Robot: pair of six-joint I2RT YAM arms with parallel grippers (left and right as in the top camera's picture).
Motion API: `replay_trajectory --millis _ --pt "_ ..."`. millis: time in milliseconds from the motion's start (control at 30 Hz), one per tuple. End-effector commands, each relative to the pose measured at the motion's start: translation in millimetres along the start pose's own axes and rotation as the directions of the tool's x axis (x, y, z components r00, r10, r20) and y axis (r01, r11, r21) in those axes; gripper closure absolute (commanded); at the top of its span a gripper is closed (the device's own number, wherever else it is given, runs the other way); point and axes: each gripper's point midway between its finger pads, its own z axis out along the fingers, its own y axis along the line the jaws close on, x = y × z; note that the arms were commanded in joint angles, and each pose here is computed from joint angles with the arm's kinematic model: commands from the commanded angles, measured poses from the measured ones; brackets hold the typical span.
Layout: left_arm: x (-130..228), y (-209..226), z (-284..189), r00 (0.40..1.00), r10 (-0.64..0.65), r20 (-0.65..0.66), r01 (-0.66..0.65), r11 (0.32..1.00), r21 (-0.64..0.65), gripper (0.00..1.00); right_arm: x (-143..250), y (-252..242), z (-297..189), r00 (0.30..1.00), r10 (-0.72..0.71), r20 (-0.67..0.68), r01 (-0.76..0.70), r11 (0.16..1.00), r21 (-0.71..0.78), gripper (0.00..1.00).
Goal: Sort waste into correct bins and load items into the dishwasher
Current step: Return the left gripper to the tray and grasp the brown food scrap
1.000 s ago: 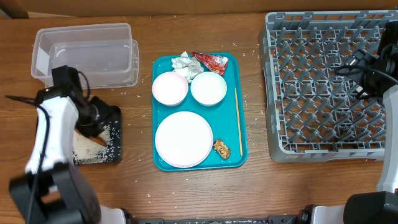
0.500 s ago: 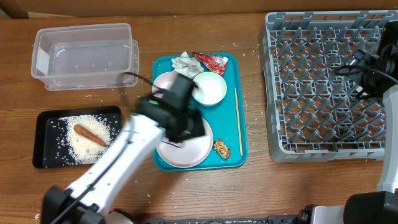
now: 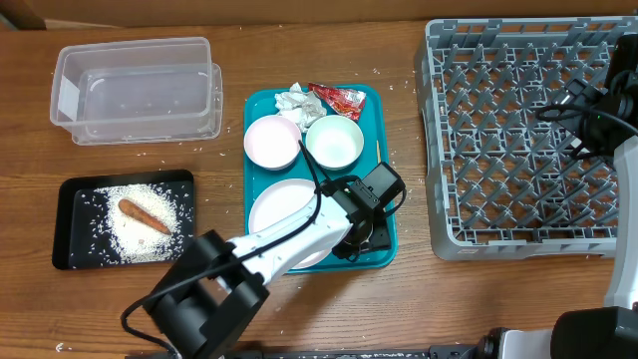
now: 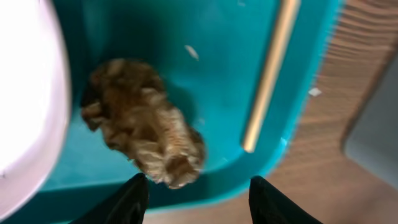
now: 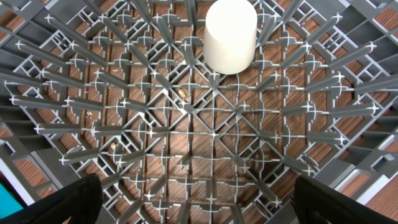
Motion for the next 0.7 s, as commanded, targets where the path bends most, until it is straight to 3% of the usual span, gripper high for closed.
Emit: replay_trajectory --millis 0,667 --pt "-13 9 2 0.998 -0.047 0.053 0.050 0.998 -0.044 0.46 -6 1 -7 1.000 0.009 0.026 -0.009 1.000 -0.005 0.00" --pt "-22 21 10 0.989 -0.105 0.105 0.116 0.988 -0.101 0.43 -6 1 -7 1.000 0.009 0.026 -0.009 1.000 -0.005 0.00"
